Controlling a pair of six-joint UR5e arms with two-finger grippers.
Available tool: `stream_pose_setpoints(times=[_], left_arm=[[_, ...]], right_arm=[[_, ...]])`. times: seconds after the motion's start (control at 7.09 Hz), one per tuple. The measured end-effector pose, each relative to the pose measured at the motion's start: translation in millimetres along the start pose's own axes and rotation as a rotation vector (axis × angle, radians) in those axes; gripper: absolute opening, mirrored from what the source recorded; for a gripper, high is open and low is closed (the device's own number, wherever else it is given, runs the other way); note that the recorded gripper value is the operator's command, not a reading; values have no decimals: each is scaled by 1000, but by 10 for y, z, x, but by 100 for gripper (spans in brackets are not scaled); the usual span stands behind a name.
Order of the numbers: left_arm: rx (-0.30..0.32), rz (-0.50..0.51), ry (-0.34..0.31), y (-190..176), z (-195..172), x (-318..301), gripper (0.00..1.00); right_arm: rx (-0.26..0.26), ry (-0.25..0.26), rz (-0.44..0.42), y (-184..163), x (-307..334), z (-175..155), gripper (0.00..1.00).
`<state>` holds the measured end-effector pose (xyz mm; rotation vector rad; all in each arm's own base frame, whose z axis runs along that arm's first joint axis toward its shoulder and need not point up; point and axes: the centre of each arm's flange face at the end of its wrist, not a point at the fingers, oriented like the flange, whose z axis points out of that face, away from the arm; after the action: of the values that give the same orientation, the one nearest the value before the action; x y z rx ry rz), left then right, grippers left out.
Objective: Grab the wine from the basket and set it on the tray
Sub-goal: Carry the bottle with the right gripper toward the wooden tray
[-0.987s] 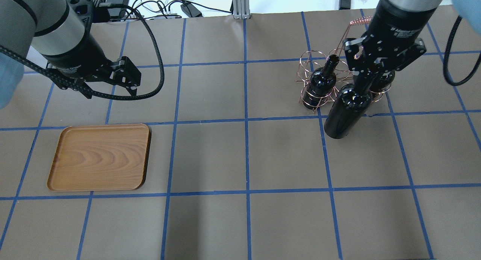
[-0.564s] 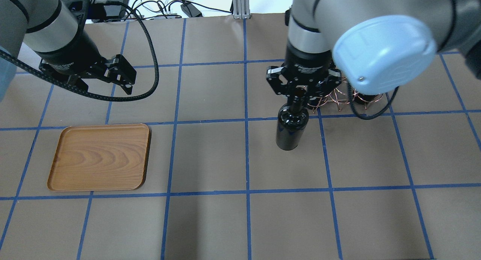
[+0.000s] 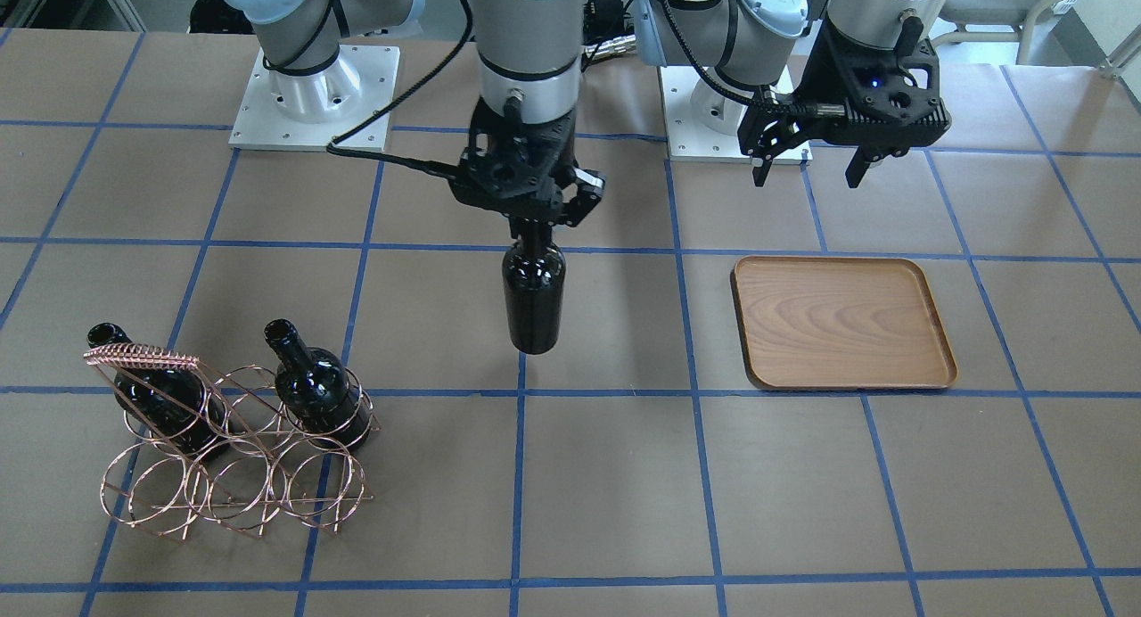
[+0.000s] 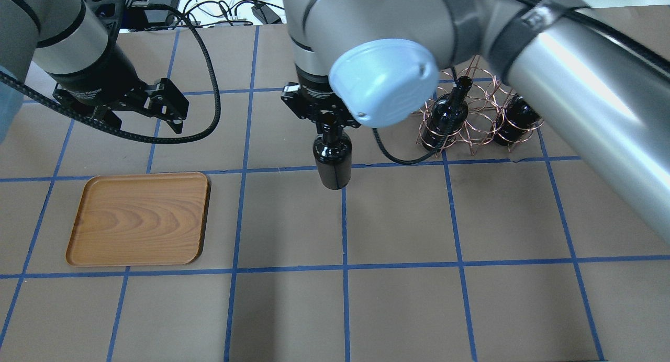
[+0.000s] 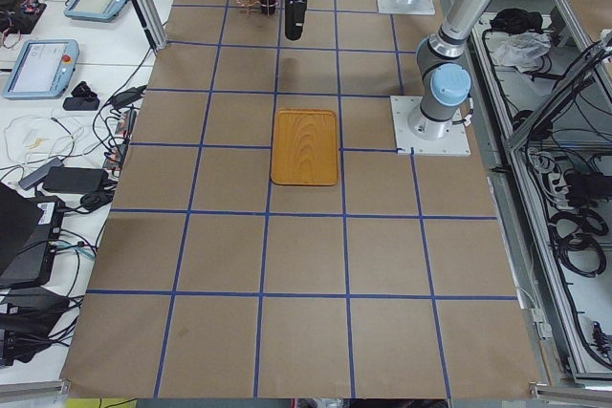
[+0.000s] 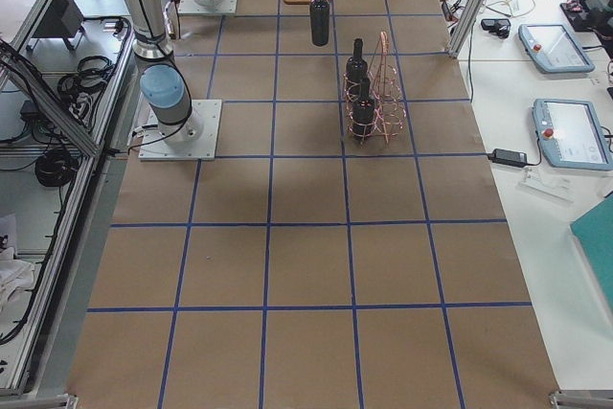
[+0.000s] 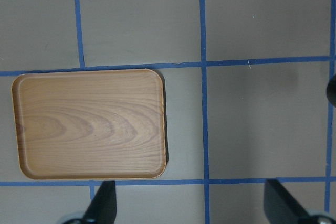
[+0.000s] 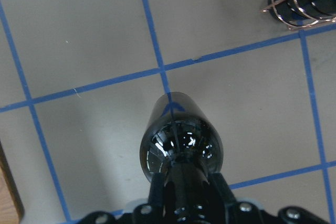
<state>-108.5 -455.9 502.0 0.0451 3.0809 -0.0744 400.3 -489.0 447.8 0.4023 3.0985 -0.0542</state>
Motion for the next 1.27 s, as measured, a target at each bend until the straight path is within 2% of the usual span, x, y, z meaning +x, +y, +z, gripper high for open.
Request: stream_pose_setpoints(times=[0.42,1.27], left_arm=[[-1,0,-9,6,3,-7,100],[-5,3,-12,8,16,-4,100]], right_arm=[[29,-43,108,36,-626,181,9],[44,-67,141,80,-772,242,9]])
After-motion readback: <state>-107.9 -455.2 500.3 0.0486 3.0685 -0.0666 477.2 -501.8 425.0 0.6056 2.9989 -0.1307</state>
